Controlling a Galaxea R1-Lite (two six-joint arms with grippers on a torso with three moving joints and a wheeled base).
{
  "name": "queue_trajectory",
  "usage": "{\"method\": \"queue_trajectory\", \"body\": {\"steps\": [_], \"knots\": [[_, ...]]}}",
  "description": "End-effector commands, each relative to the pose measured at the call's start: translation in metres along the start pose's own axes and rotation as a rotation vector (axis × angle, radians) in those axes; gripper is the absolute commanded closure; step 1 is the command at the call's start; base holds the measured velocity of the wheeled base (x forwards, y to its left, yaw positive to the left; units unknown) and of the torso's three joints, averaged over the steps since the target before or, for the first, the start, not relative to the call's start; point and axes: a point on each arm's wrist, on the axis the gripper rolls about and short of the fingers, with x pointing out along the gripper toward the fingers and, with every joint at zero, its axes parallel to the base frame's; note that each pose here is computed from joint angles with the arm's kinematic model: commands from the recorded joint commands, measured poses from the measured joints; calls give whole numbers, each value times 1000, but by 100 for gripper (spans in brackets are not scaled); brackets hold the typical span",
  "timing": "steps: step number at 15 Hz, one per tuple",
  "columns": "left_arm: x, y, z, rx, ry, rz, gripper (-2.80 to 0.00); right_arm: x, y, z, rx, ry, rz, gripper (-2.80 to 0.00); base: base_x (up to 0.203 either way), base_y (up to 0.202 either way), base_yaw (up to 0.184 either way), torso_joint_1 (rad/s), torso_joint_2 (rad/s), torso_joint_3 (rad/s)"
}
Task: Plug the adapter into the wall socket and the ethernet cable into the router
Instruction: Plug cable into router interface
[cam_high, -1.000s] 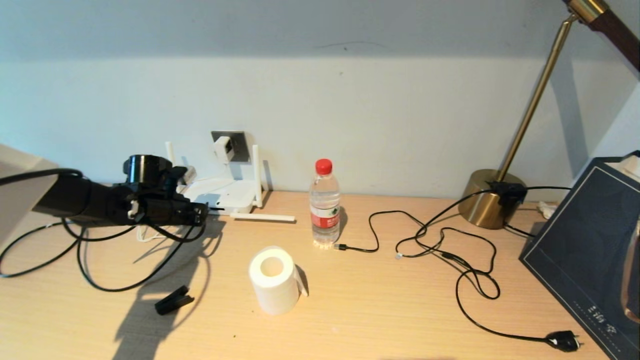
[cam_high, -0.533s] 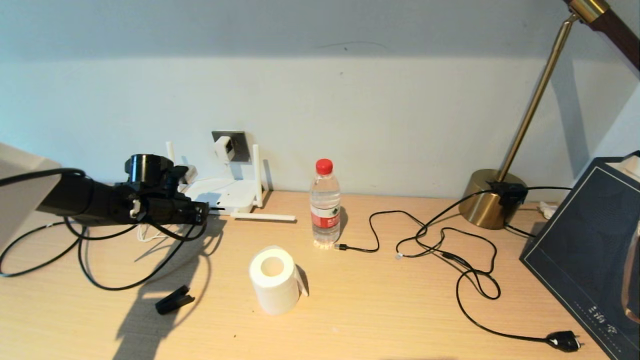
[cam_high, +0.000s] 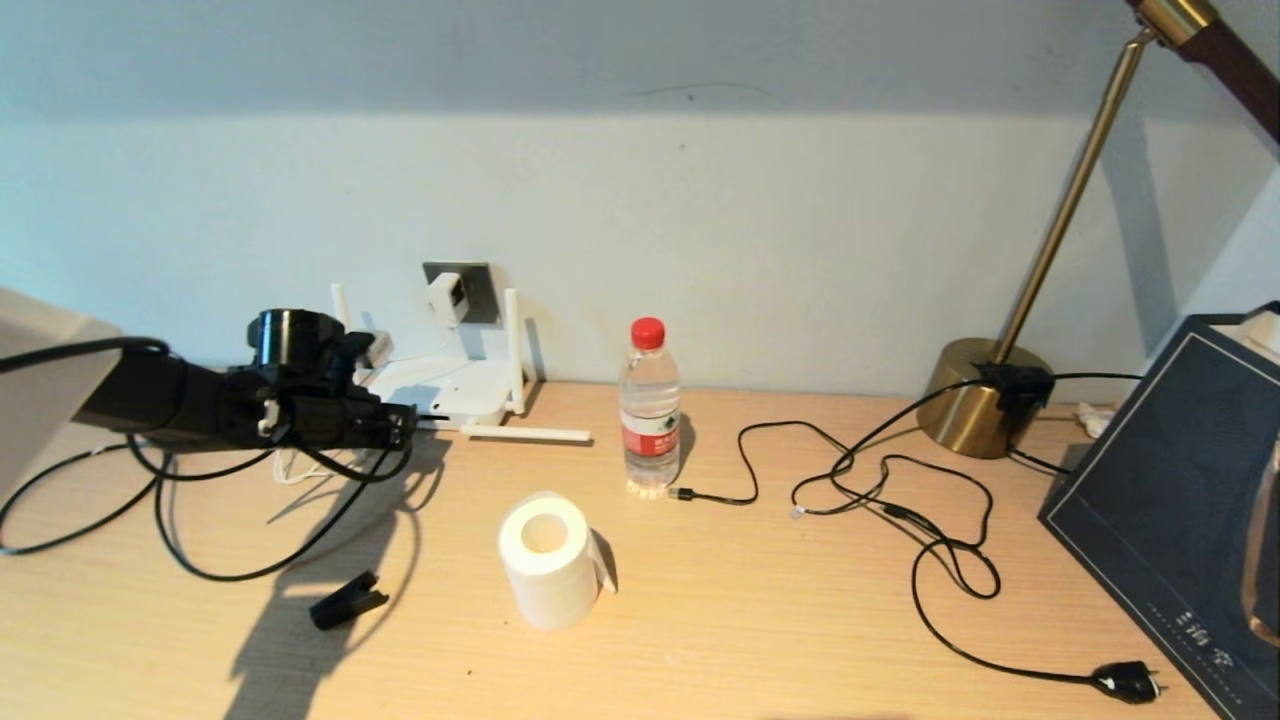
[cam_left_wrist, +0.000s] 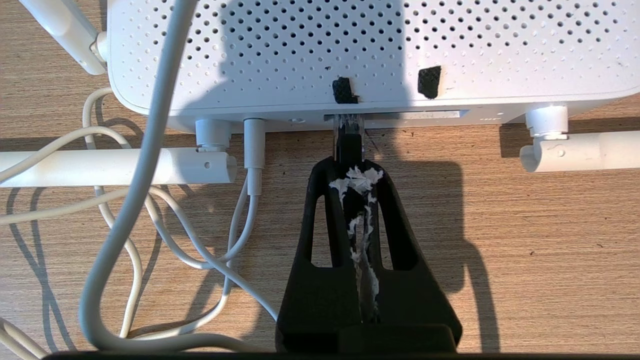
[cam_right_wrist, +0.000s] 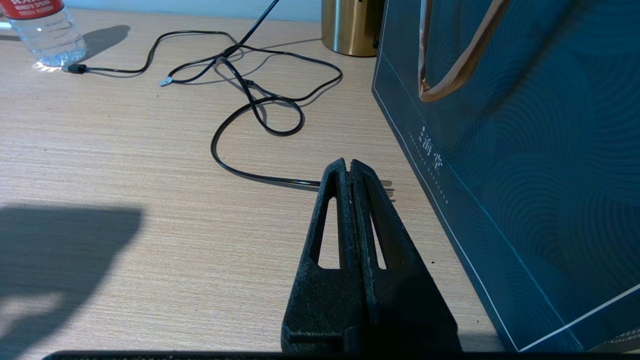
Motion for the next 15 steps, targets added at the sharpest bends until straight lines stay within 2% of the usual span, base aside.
{"method": "queue_trajectory", "body": {"steps": [1,15], "knots": [[-2,0,1,1,-5,1,0,0,0,0,-2,-1,0,0,0,0,0,0,0,0],[-7,0,4,2,-15,1,0,0,0,0,-1,-1,0,0,0,0,0,0,0,0]]}}
